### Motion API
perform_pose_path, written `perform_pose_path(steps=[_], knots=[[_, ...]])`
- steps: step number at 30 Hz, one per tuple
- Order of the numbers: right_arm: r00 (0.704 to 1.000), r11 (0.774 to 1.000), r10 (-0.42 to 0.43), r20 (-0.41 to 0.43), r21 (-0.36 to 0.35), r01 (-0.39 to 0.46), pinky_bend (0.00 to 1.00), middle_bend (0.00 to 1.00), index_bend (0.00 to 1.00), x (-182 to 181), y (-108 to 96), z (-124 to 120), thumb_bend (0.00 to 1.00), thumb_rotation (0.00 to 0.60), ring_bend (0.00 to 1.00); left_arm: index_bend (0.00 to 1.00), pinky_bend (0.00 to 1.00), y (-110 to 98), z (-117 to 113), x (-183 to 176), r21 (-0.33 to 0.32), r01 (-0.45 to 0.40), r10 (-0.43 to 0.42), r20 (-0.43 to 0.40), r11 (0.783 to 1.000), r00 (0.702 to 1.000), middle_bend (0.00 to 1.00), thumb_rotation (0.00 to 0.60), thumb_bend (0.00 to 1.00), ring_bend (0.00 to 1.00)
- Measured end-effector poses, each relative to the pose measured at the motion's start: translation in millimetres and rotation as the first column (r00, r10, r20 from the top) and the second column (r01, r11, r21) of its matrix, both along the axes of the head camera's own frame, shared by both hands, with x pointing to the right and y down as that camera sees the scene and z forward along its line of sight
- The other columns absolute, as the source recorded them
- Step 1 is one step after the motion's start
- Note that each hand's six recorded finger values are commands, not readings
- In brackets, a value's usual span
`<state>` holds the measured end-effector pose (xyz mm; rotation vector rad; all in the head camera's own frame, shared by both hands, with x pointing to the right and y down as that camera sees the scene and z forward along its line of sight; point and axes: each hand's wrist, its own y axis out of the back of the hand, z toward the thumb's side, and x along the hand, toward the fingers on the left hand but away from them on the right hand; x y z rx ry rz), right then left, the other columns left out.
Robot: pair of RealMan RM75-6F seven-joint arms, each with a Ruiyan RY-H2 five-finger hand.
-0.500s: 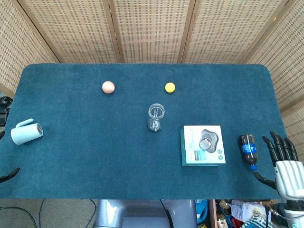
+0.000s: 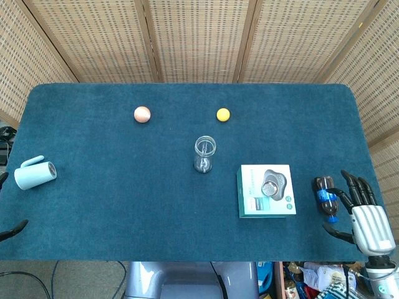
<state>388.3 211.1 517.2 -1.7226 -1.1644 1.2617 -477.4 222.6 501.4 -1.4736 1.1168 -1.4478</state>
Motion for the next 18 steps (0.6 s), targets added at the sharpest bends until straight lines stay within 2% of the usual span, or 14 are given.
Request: perform_pose_path(steps=[4,7,12,18], knots=[[0.993,0.998,-0.044,0.111,-0.048,0.049,0.06,0.01,0.52,-14.8,-21.8,15.7,0.26,0.600,0.00,0.00,0.00,-0.9,0.8,0.0,-0.005,0.001,-0.001,-0.001,1.000,1.000,0.00,0.600,0.09,0.00],[0.987,0.993,-0.069,0.147,-0.086,0.083,0.06,0.01,0.53,-25.9,-41.2,30.3,0.32,0.600,0.00,0.00,0.00,0.0,-1.3,0.0,0.001,0.003,-0.003,-0.002,1.000,1.000,0.00,0.600,0.09,0.00],[0.988,0.986,-0.083,0.130,-0.132,0.101,0.06,0.01,0.53,-42.5,-72.7,51.2,0.39,0.600,0.00,0.00,0.00,2.5,-2.2,0.6,0.006,0.003,-0.003,0.005,1.000,1.000,0.00,0.600,0.09,0.00],[0.992,0.983,-0.113,0.048,-0.140,0.119,0.07,0.01,0.53,-58.3,-91.6,63.3,0.45,0.600,0.00,0.00,0.00,1.1,0.5,-2.3,-0.004,0.014,-0.014,0.007,1.000,1.000,0.00,0.600,0.09,0.00]])
